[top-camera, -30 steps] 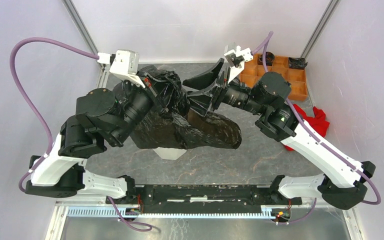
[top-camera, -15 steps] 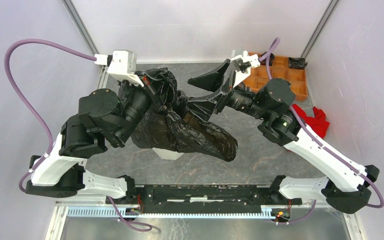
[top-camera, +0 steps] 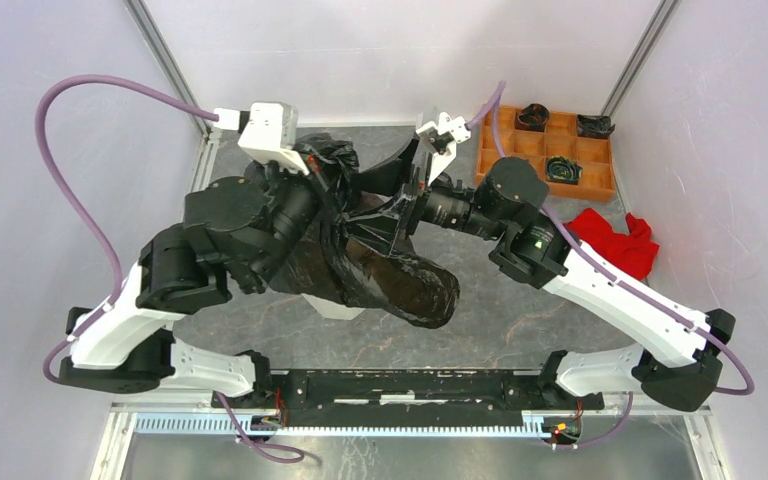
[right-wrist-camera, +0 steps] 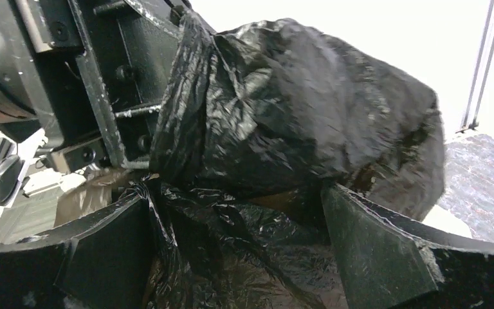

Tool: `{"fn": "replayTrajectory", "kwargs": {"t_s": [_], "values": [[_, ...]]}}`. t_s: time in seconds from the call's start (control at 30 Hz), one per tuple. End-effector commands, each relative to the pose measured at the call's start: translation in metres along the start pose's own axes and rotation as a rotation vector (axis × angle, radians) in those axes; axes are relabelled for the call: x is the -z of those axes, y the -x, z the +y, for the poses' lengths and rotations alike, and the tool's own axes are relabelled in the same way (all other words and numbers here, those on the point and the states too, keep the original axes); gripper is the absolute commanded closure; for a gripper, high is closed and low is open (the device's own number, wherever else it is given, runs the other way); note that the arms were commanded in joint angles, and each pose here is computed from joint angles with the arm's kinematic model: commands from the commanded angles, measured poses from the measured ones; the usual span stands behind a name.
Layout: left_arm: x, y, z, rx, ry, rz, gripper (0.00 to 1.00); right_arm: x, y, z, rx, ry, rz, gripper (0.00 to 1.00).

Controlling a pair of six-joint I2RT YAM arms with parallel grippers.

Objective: Put the trash bags into the trash bin

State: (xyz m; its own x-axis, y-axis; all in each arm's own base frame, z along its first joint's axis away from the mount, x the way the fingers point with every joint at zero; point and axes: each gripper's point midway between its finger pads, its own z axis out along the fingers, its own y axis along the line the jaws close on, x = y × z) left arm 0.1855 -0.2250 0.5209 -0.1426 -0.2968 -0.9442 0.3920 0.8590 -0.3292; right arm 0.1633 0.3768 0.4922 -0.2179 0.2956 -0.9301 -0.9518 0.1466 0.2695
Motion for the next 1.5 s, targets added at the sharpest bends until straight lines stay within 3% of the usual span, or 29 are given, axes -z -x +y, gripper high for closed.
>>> {"fn": "replayTrajectory", "kwargs": {"t_s": [0.0, 0.13, 0.2, 0.3, 0.4, 0.43, 0.5, 0.6, 0.63, 0.83, 1.07, 1.23, 1.37, 1.47], "values": [[-0.007, 0.013, -0.012, 0.043, 0.000, -0.033, 0.98, -0.002, 0.017, 0.011, 0.051, 0.030, -0.049, 0.02], [-0.011, 0.008, -0.023, 0.047, -0.032, -0.020, 0.98, -0.007, 0.017, -0.002, 0.045, -0.029, -0.071, 0.06], [-0.010, 0.005, -0.028, 0.062, -0.054, -0.004, 0.98, -0.007, 0.021, -0.011, 0.035, -0.079, -0.105, 0.18], [-0.005, 0.001, -0.029, 0.071, -0.084, 0.022, 0.91, -0.006, 0.027, -0.018, 0.031, -0.119, -0.142, 0.51], [0.003, 0.002, -0.022, 0.086, -0.096, 0.032, 0.64, -0.006, 0.025, -0.028, 0.021, -0.161, -0.147, 0.92], [0.007, 0.003, -0.020, 0.094, -0.107, 0.035, 0.53, -0.007, 0.022, -0.031, 0.014, -0.173, -0.138, 0.99], [0.016, 0.002, -0.013, 0.102, -0.127, 0.047, 0.26, -0.008, 0.017, -0.033, 0.000, -0.160, -0.121, 0.99], [0.032, -0.003, 0.005, 0.117, -0.141, 0.062, 0.02, -0.008, 0.010, -0.038, -0.026, -0.138, -0.100, 0.99], [0.038, -0.006, 0.015, 0.119, -0.135, 0.067, 0.00, -0.007, 0.008, -0.040, -0.037, -0.128, -0.094, 0.99], [0.071, -0.029, 0.086, 0.185, 0.003, 0.104, 0.01, -0.005, -0.002, -0.055, -0.091, -0.060, -0.041, 0.99], [0.073, -0.068, 0.135, 0.151, 0.254, 0.132, 0.34, -0.003, -0.006, -0.056, -0.081, -0.024, -0.005, 0.99], [0.061, -0.111, 0.140, 0.040, 0.408, 0.205, 0.45, 0.004, -0.004, -0.057, -0.053, -0.050, 0.003, 0.99], [0.064, -0.130, 0.155, 0.044, 0.459, 0.200, 0.46, 0.007, -0.002, -0.060, -0.043, -0.067, 0.003, 0.99], [0.069, -0.139, 0.169, 0.078, 0.481, 0.175, 0.34, 0.009, -0.003, -0.062, -0.039, -0.074, 0.004, 0.99]]}}
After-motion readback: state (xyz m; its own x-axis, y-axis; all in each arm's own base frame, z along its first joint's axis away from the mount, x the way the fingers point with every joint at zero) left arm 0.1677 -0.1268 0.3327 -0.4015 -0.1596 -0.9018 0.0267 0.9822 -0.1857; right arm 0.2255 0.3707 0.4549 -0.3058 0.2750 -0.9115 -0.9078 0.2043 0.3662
